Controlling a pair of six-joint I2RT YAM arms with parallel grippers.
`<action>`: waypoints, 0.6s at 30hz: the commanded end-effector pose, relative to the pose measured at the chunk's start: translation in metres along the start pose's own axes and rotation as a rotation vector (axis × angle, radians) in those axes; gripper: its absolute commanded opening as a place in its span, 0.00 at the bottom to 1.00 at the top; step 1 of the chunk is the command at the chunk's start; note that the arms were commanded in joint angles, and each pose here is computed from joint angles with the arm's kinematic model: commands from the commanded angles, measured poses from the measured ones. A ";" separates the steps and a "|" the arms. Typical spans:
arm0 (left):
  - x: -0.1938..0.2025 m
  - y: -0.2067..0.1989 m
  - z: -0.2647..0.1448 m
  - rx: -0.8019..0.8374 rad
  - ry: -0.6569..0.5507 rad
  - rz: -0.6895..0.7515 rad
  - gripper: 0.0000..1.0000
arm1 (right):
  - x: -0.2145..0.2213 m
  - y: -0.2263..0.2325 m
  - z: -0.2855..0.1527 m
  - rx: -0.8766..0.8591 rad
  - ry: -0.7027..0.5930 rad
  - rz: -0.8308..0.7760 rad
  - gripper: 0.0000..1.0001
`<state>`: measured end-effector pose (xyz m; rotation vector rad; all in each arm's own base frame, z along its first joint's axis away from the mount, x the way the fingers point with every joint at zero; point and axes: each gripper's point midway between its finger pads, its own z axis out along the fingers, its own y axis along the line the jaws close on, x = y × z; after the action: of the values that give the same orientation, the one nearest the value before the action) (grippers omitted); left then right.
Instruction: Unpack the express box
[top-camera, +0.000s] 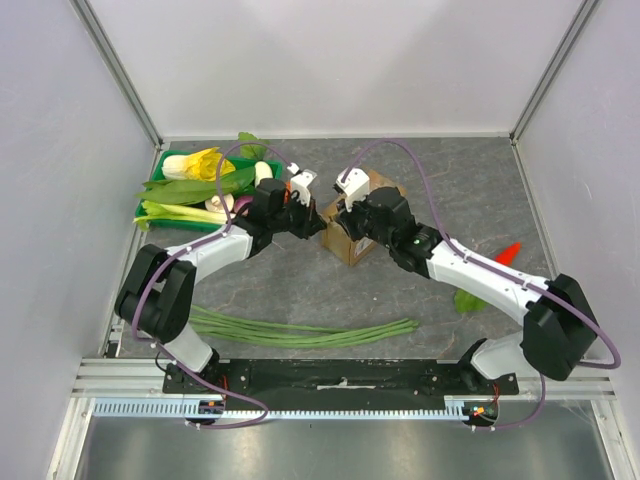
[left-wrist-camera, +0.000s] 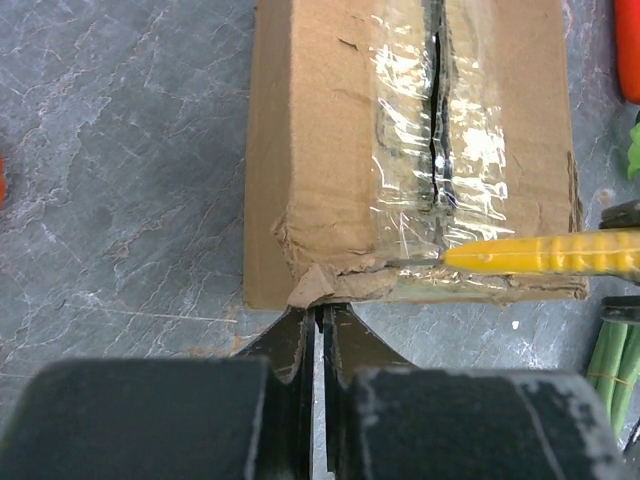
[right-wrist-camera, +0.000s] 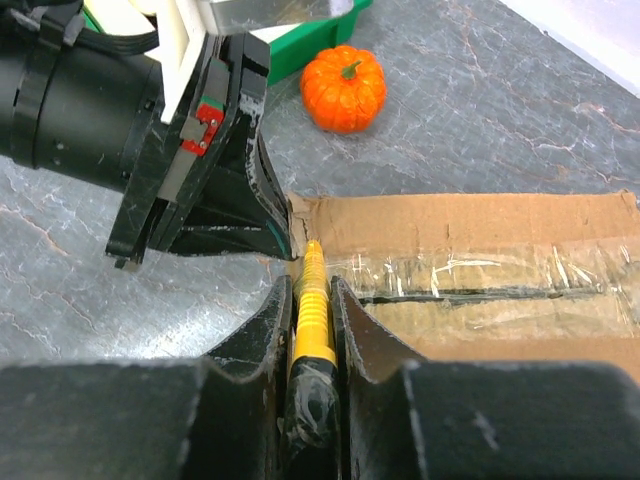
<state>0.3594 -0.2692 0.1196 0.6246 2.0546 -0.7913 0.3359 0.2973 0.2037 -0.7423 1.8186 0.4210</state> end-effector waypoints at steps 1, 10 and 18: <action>-0.030 0.042 -0.002 -0.193 -0.083 0.016 0.02 | 0.037 -0.006 -0.026 0.028 0.107 -0.025 0.00; -0.027 0.059 -0.004 -0.308 -0.069 -0.076 0.02 | 0.050 -0.001 -0.042 0.021 0.106 0.041 0.00; -0.026 0.032 0.002 -0.167 -0.058 -0.029 0.02 | 0.016 -0.013 -0.051 0.084 0.026 0.076 0.00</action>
<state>0.3751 -0.2619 0.1192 0.5144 2.1009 -0.6934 0.3094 0.2676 0.2019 -0.6665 1.8318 0.4269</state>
